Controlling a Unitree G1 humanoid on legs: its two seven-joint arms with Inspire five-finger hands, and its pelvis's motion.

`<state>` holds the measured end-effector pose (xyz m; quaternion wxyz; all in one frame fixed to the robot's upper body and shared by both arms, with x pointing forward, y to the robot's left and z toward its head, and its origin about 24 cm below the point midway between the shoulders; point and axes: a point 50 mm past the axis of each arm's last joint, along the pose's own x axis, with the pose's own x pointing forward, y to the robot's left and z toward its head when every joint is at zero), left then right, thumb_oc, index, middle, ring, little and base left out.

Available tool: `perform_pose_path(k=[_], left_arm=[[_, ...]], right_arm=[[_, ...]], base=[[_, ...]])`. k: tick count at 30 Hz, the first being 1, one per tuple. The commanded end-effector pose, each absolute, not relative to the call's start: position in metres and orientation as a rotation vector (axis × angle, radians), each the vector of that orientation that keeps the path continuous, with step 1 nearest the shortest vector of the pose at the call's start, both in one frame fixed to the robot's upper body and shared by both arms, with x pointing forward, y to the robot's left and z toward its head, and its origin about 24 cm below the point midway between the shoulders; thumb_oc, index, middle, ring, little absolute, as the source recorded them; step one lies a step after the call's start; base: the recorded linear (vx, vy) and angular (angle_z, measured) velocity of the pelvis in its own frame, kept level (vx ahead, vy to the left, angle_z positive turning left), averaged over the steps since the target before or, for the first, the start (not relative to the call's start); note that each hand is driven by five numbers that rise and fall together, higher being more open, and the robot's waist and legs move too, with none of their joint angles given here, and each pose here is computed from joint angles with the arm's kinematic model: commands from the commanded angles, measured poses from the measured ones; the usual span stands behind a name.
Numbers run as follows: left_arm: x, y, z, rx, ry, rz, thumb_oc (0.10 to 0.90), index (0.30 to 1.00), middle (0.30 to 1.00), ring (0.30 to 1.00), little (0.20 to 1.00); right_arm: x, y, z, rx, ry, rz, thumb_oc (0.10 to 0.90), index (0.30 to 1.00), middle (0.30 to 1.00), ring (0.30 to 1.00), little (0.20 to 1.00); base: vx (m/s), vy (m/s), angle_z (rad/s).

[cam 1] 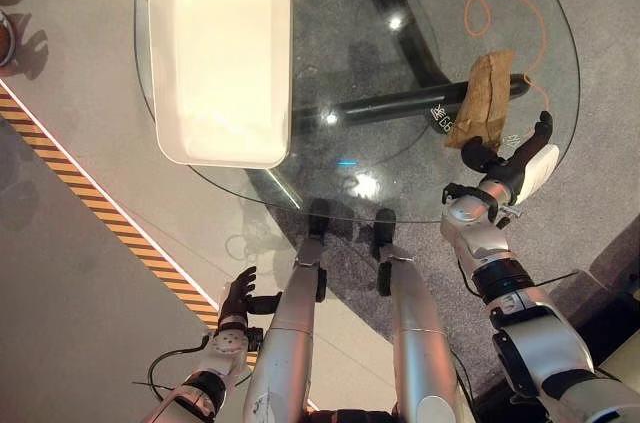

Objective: Wipe the table with a cloth and put it in the basket.

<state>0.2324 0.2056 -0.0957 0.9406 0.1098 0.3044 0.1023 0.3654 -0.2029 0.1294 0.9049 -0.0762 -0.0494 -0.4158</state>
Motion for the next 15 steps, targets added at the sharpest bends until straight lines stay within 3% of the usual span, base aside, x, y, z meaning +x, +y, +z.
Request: perform_pose_path(k=[1, 15], left_arm=[[0.2090, 0.1739, -0.1138, 0.150, 0.700, 0.168, 0.800, 0.900, 0.900, 0.900, 0.900], [0.2136, 0.1746, -0.1107, 0.141, 0.688, 0.173, 0.800, 0.900, 0.900, 0.900, 0.900]], right_arm=[[0.3620, -0.2203, 0.1678, -0.152, -0.290, -0.802, 0.800, 0.900, 0.900, 0.900, 0.900], [0.3696, -0.2169, 0.1753, -0.106, -0.263, -0.738, 0.800, 0.900, 0.900, 0.900, 0.900]], base=[[0.00, 0.000, 0.00], [0.00, 0.002, 0.00]])
